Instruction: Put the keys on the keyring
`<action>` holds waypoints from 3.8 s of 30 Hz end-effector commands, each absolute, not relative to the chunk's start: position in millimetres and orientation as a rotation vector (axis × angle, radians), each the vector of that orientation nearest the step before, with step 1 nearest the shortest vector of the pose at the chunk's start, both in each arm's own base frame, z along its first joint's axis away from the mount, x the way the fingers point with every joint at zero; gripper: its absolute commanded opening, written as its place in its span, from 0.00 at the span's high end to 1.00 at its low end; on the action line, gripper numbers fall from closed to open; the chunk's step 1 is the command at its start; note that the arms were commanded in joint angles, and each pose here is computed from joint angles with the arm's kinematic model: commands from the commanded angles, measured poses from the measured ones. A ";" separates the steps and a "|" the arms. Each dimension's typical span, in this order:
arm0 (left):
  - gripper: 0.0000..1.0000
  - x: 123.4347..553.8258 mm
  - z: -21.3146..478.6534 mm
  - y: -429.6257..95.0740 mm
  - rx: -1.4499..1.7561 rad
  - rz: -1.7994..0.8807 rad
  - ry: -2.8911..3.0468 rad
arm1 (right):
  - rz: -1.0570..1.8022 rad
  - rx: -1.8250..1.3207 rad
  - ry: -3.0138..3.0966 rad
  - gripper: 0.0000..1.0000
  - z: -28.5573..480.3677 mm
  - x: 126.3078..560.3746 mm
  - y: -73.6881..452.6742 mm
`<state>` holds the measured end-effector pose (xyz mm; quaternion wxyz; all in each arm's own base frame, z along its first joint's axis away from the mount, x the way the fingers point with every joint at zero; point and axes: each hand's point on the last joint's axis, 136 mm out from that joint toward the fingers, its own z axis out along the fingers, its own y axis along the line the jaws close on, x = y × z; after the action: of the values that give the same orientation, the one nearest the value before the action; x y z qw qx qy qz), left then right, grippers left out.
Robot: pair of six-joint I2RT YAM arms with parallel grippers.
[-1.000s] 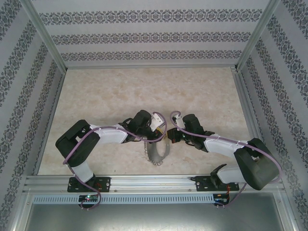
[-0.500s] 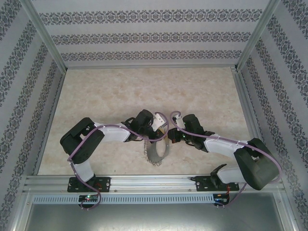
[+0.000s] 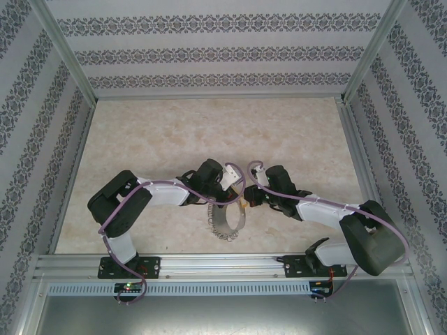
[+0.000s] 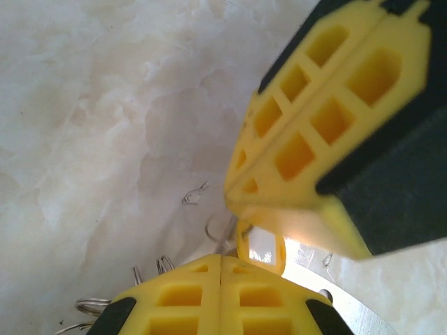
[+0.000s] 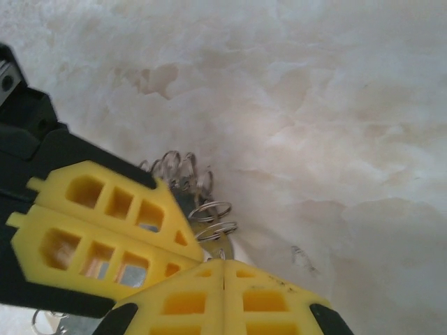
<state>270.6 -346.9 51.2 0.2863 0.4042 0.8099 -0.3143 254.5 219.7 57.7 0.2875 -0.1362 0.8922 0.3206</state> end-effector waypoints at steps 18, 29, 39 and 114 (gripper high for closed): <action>0.90 269.1 71.4 -338.6 1.046 -0.839 2.117 | 0.823 -0.259 2.431 1.00 49.9 256.9 202.0; 0.83 257.9 63.7 -337.1 1.025 -0.901 2.167 | 0.815 -0.255 2.425 1.00 49.2 256.9 200.1; 0.83 261.3 54.3 -343.1 1.020 -0.920 2.190 | 0.813 -0.254 2.421 1.00 48.9 257.9 199.0; 0.78 289.8 40.9 -352.8 1.036 -0.817 2.180 | 0.816 -0.204 2.354 1.00 66.4 255.5 181.6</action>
<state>284.8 -350.0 38.3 0.2907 0.3785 0.8242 -0.3049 255.6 185.4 67.2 0.3146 -0.0843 0.8925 0.3119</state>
